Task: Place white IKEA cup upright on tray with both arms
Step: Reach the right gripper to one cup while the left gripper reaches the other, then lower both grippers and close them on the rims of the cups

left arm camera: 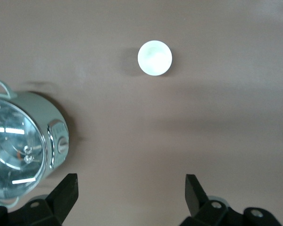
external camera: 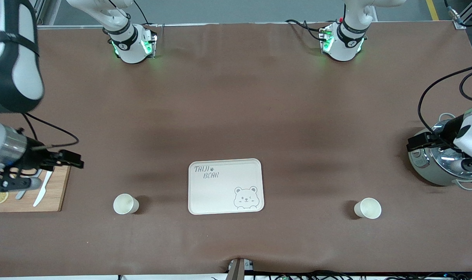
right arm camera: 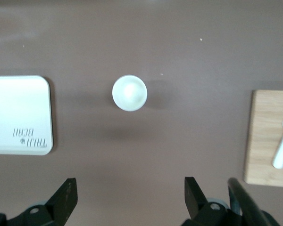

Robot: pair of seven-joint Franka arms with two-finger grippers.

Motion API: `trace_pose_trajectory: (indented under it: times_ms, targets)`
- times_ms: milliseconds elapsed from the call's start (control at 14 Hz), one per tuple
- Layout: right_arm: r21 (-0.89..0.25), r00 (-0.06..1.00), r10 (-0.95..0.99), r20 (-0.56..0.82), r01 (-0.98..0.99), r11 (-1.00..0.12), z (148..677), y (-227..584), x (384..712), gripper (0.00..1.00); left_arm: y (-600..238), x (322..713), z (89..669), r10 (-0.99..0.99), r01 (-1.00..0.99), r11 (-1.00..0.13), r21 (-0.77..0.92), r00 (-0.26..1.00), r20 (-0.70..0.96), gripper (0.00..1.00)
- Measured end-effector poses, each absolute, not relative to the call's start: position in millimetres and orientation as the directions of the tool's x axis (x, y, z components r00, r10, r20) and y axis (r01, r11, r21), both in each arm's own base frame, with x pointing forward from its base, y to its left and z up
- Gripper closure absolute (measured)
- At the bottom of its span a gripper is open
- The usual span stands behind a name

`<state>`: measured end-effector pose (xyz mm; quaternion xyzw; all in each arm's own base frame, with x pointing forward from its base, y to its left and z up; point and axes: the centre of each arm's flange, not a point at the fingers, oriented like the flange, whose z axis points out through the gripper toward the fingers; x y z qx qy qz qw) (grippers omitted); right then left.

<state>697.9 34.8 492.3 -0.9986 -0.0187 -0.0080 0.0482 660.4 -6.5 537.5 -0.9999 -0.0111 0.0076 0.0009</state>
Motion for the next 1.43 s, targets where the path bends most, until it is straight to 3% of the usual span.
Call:
trace_pose_trajectory:
  times_ms: [857,1429]
  targets:
    - [-0.073,0.994,0.007,0.105,0.014,-0.997,340.0,41.4,752.2,0.00,-9.1,736.7,404.6,-0.009,0.000,-0.999,-0.053,0.986,0.165,0.00]
    - [-0.064,0.993,0.031,0.111,0.038,-0.997,264.1,40.1,760.1,0.00,-0.7,755.9,318.4,-0.012,0.004,-0.997,-0.079,0.981,0.195,0.00]
